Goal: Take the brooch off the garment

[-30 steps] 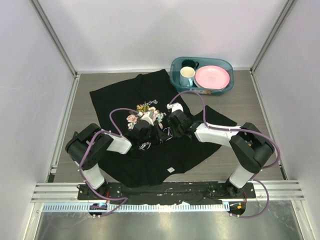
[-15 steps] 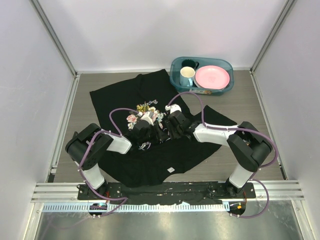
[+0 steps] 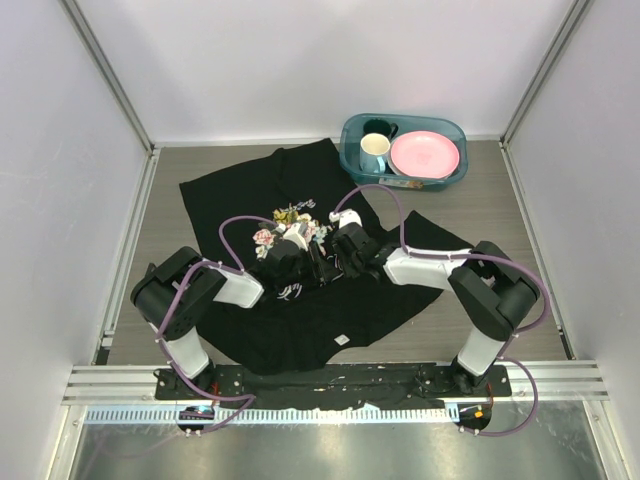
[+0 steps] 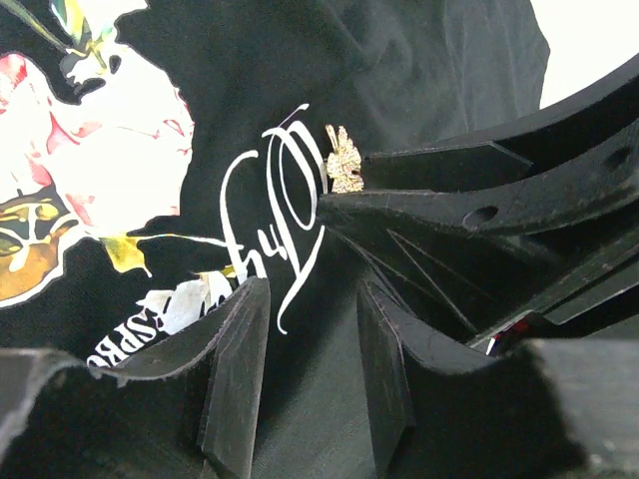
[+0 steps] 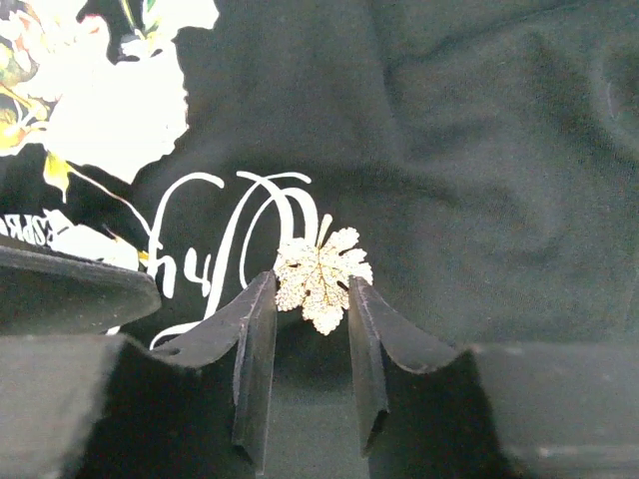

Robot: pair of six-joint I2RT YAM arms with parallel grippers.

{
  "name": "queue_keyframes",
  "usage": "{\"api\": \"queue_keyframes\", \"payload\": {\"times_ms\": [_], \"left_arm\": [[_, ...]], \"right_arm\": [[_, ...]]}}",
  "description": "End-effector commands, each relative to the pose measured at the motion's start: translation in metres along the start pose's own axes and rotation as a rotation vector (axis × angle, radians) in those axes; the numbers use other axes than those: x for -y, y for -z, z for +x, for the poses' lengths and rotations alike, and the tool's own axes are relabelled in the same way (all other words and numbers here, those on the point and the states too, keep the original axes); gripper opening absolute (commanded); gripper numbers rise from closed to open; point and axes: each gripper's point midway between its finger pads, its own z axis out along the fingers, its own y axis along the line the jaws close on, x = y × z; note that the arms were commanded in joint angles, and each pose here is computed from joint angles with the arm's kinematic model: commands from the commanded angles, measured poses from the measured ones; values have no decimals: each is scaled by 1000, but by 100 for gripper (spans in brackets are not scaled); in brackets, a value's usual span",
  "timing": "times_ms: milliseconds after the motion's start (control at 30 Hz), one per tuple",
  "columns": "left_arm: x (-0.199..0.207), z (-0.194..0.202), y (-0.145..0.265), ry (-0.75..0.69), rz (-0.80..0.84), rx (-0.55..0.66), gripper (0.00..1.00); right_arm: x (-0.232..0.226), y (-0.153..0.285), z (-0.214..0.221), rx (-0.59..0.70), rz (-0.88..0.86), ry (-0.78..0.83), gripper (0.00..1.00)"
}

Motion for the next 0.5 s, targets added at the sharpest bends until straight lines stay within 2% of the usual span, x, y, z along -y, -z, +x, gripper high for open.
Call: {"api": "queue_keyframes", "payload": {"times_ms": [0, 200, 333, 467], "left_arm": [[5, -9, 3, -43, 13, 37, 45], [12, -14, 2, -51, 19, 39, 46], [21, -21, 1, -59, 31, 44, 47], [27, -29, 2, -63, 29, 58, 48]], "right_arm": [[-1, 1, -10, 48, 11, -41, 33], [-2, 12, -18, 94, -5, -107, 24], [-4, 14, -24, 130, -18, -153, 11], [-1, 17, -26, 155, -10, -184, 6]]}}
